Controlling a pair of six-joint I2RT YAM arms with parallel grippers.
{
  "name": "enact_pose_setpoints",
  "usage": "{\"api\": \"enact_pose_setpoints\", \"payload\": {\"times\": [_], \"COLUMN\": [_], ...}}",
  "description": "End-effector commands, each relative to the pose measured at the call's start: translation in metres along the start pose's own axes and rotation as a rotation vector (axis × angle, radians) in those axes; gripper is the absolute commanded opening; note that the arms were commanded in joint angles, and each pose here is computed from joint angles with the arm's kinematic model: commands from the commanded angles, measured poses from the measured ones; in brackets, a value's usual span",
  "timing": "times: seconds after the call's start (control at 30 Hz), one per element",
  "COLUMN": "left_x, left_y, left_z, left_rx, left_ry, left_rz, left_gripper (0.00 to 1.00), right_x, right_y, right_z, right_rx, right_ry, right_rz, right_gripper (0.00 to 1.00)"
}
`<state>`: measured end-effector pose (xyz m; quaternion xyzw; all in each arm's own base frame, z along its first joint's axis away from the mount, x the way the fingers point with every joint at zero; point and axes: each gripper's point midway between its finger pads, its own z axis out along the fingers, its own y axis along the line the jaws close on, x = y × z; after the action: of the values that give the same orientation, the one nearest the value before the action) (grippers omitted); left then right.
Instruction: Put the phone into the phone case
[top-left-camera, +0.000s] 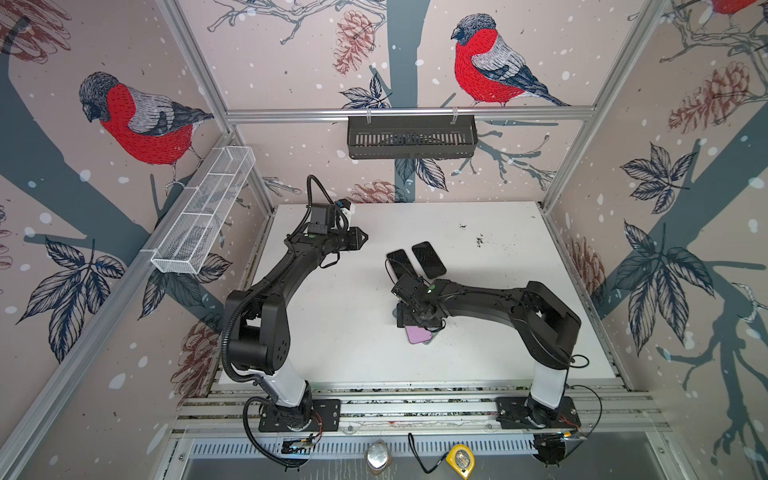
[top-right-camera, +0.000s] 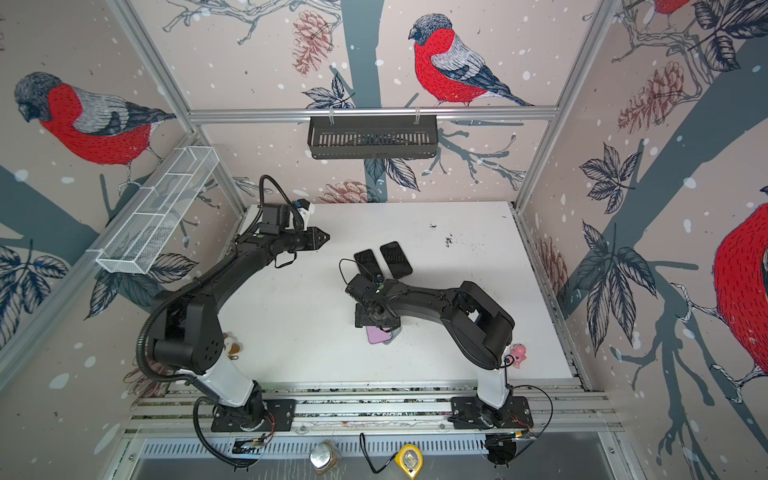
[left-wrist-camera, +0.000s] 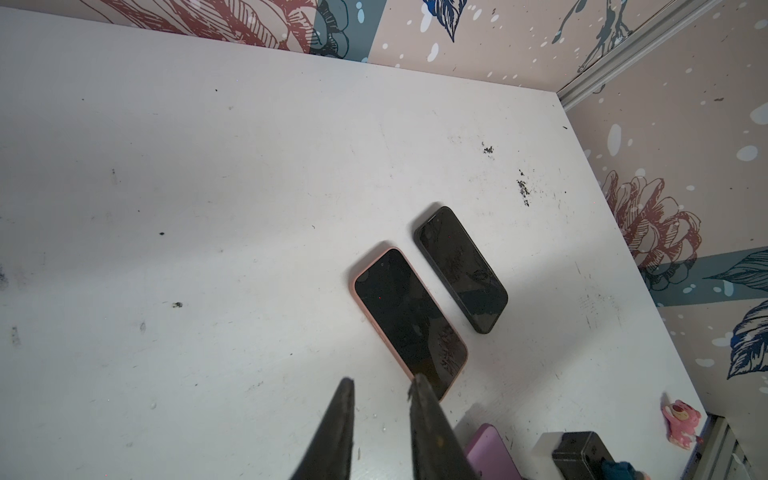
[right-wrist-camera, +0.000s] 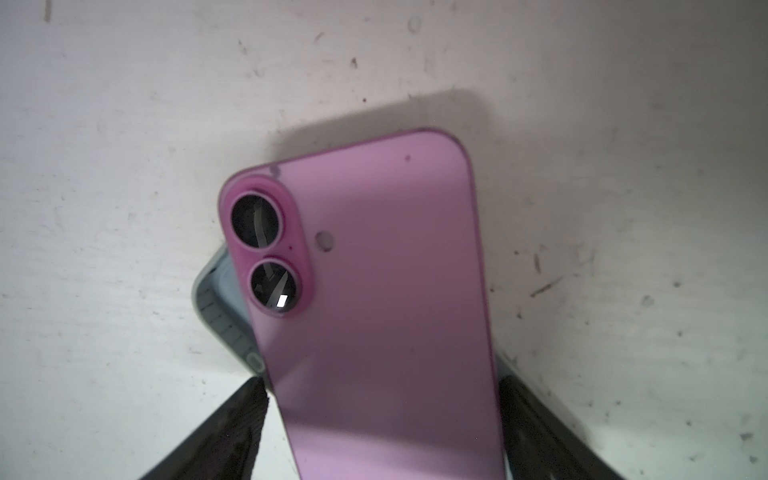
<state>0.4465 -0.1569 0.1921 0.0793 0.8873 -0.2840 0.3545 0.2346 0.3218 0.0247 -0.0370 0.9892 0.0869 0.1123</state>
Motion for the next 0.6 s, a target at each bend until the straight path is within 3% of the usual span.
{"api": "enact_pose_setpoints", "payload": {"times": [0.0, 0.2, 0.27, 0.57], "left_x": [-0.008, -0.008, -0.008, -0.007], "left_y": [-0.004, -0.003, -0.004, -0.002], "left_z": [-0.002, -0.002, -0.002, -0.001], "left_rx": [0.013, 0.014, 0.015, 0.011], "left_ry": [-0.026, -0.025, -0.026, -0.021], "left_rz": [0.012, 0.011, 0.012, 0.009], "left_gripper": [0.26, 0.26, 0.26, 0.26], "right_x": [0.002, 0.010, 0.013, 0.010], "right_y": [-0.004, -0.013, -0.014, -0.012], "right_z": [0.005, 0.016, 0.018, 0.012], "right_rx": [0.023, 0.051, 0.050, 0.047], "right_ry": [0.008, 0.026, 0.031, 0.009], "right_rz": [0.011, 0.020, 0.017, 0.008], "right_gripper": [0.86, 0.81, 0.74, 0.73]}}
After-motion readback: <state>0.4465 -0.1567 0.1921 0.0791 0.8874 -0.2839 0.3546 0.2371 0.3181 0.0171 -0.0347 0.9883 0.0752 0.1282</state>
